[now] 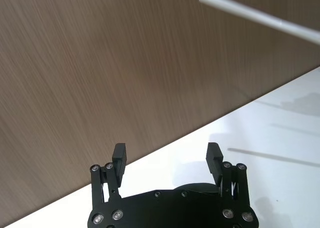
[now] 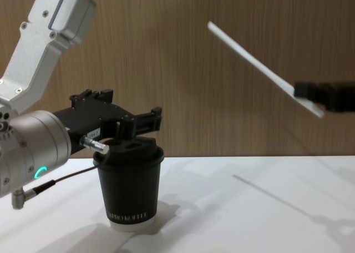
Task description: Pick up the straw with one hand, pass it to the other hand, and insert it into the cup.
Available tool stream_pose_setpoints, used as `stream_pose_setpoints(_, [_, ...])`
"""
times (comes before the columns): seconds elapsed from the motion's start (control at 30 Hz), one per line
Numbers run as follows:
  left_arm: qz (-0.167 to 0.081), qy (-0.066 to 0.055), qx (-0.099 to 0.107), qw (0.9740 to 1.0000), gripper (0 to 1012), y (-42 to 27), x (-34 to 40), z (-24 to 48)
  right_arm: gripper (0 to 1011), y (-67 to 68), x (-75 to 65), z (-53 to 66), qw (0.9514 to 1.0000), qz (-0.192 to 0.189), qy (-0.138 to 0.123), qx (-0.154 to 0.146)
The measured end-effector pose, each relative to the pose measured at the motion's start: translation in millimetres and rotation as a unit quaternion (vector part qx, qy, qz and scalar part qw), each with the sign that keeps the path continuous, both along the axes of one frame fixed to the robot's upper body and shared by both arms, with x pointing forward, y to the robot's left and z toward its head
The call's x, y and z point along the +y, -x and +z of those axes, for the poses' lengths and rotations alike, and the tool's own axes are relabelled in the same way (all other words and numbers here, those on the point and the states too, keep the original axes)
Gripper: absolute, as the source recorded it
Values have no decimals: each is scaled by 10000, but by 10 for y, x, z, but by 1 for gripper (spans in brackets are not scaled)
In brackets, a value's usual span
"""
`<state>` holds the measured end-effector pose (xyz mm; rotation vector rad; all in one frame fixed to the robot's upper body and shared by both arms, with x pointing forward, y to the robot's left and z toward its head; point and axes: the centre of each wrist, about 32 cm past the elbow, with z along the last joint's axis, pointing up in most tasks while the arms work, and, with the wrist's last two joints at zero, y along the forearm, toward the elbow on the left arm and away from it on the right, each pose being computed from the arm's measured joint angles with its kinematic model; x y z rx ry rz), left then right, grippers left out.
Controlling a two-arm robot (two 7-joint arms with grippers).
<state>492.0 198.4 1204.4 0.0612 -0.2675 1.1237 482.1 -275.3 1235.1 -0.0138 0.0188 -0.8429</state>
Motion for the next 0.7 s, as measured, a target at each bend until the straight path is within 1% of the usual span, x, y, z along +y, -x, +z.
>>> stream_pose_setpoints(0.03, [0,0,0,10000,1002,0,0,0,0,31,52,10,9999,25,-131,-74])
stream_pose_setpoints(0.1, [0,0,0,10000,1003,0,0,0,0,58,97,16,9996,43,-243,-132])
stream_pose_setpoints(0.13, [0,0,0,10000,1003,0,0,0,0,92,149,22,9991,61,-375,-197])
stream_pose_setpoints(0.23, [0,0,0,10000,1003,0,0,0,0,139,219,29,9980,80,-556,-291])
stream_pose_setpoints(0.33, [0,0,0,10000,1003,0,0,0,0,230,346,37,9955,123,-840,-421])
stream_pose_setpoints(0.43, [0,0,0,10000,1003,0,0,0,0,281,412,43,9939,148,-983,-483])
stream_pose_setpoints(0.47, [0,0,0,10000,1003,0,0,0,0,309,449,48,9927,156,-1073,-525])
stream_pose_setpoints(0.7, [0,0,0,10000,1003,0,0,0,0,399,570,49,9880,223,-1391,-634])
